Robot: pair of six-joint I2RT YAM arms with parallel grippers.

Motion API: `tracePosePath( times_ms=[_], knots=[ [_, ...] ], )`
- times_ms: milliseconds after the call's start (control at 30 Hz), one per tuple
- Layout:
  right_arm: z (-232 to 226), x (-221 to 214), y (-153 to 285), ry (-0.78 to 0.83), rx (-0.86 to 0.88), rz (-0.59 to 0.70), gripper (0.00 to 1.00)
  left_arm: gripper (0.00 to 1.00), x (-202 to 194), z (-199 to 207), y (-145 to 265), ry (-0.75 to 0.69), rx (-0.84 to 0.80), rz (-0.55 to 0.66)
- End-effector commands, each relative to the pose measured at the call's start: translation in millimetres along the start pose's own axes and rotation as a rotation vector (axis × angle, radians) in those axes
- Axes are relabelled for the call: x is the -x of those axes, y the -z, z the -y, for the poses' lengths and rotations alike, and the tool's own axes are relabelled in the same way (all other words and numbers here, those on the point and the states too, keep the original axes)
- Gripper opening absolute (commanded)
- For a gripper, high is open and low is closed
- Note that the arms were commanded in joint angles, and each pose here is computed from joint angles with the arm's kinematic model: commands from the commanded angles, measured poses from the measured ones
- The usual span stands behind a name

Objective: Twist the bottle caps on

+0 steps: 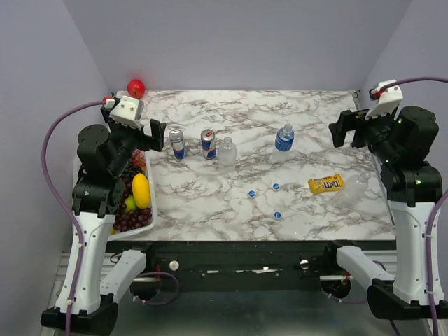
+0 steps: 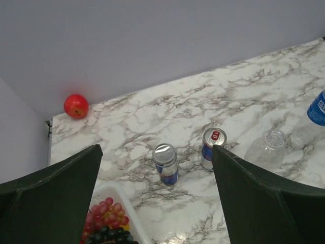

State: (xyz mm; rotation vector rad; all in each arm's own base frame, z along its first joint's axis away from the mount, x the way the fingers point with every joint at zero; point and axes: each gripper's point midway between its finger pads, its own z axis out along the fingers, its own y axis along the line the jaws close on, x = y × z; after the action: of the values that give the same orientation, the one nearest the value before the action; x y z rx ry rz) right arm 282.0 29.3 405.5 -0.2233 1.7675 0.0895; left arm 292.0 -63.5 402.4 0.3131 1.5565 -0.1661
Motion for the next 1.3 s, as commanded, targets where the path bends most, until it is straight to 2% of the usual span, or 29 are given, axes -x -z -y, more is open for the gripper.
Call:
tracePosePath(
  times_ms=[0, 33, 67, 100, 200, 333, 500, 567, 767, 867, 1067, 1267],
  knots=[
    [-25.8, -20.5, 13.6, 0.214, 0.199, -0.069, 1.0, 0.98, -30.1, 20.8, 2.8, 0.031, -0.107, -0.087],
    [-40.3, -27.8, 20.9, 0.298, 0.305, -0.071, 1.0, 0.98, -31.7, 24.6, 4.3, 0.029, -0.126, -0.083],
    [-67.3, -31.8, 34.2, 0.469, 0.5, -0.005, 1.0, 0.98, -33.6, 28.0, 6.4, 0.028, -0.143, -0.081],
    [-79.2, -53.8, 43.5, 0.497, 0.594, -0.039, 0.99, 0.98, -37.0, 32.9, 9.7, 0.031, -0.166, -0.082],
    [-98.0, -77.1, 54.3, 0.557, 0.721, -0.029, 0.98, 0.98, -46.6, 38.4, 15.2, 0.04, -0.192, -0.122],
    [-117.6, -146.0, 58.9, 0.644, 0.899, -0.186, 0.91, 0.98, -63.0, 48.3, 28.3, 0.012, -0.247, -0.168],
    [-149.6, -198.2, 59.8, 0.776, 1.066, -0.271, 0.89, 0.98, -78.6, 62.5, 43.4, 0.007, -0.316, -0.188],
    [-164.3, -229.3, 64.0, 0.814, 1.17, -0.355, 0.87, 0.98, -80.8, 65.1, 46.2, 0.02, -0.324, -0.185],
    [-189.1, -286.7, 51.0, 0.905, 1.284, -0.391, 0.77, 0.98, -82.7, 66.3, 50.1, 0.072, -0.317, -0.162],
    [-192.4, -309.6, 38.7, 0.935, 1.286, -0.409, 0.72, 0.98, -79.8, 63.1, 51.0, 0.093, -0.302, -0.15],
    [-194.8, -334.0, 22.2, 0.963, 1.278, -0.441, 0.64, 0.98, -75.0, 60.9, 53.6, 0.105, -0.289, -0.135],
    [-191.5, -352.6, 10.8, 1.011, 1.272, -0.481, 0.6, 0.98, -77.4, 58.8, 55.1, 0.116, -0.277, -0.136]
  ],
)
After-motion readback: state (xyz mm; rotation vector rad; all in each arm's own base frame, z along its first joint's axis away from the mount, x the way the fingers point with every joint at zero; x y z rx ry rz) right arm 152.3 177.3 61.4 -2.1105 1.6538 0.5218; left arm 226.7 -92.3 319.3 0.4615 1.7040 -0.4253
